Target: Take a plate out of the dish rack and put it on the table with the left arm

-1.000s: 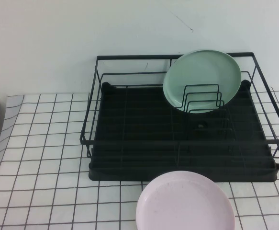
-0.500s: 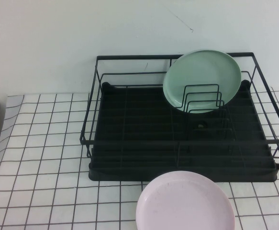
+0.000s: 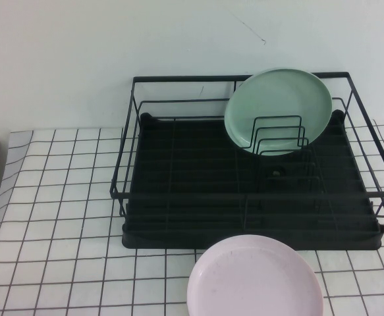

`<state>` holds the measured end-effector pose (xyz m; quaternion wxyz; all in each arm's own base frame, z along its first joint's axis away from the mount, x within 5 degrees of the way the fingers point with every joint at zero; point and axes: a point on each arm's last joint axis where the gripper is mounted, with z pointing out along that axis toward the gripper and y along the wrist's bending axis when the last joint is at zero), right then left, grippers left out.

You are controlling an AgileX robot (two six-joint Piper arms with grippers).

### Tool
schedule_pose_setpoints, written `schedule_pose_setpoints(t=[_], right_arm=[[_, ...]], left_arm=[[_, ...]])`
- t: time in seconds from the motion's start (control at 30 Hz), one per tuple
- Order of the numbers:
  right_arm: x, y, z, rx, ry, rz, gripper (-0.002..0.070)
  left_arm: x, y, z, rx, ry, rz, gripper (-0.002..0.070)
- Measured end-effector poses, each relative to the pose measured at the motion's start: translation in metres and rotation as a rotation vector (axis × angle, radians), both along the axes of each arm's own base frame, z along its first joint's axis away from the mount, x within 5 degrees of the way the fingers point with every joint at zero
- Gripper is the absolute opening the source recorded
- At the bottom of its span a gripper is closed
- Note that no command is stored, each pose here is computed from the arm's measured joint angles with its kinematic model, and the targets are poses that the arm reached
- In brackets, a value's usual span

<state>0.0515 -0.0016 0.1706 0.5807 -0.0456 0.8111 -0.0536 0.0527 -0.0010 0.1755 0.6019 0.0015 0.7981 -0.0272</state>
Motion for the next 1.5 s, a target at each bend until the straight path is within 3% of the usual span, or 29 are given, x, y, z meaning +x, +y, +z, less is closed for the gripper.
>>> schedule_pose_setpoints(t=[0.4, 0.77, 1.27, 1.4, 1.5], right_arm=[[0.000, 0.000, 0.000, 0.000, 0.000, 0.000, -0.0003], [0.000, 0.000, 0.000, 0.000, 0.000, 0.000, -0.0003], [0.000, 0.000, 0.000, 0.000, 0.000, 0.000, -0.0003], [0.000, 0.000, 0.000, 0.000, 0.000, 0.000, -0.0003], [0.000, 0.000, 0.000, 0.000, 0.000, 0.000, -0.0003]], left_arm=[[0.000, 0.000, 0.000, -0.002, 0.000, -0.001, -0.0003], [0.001, -0.003, 0.003, -0.103, -0.039, -0.012, -0.0003], [-0.012, -0.004, 0.074, -0.133, -0.855, -0.068, -0.0003], [-0.016, -0.002, 0.080, -0.135, -0.929, -0.054, -0.0003], [-0.014, 0.003, 0.077, -0.229, -0.896, -0.009, -0.0003]])
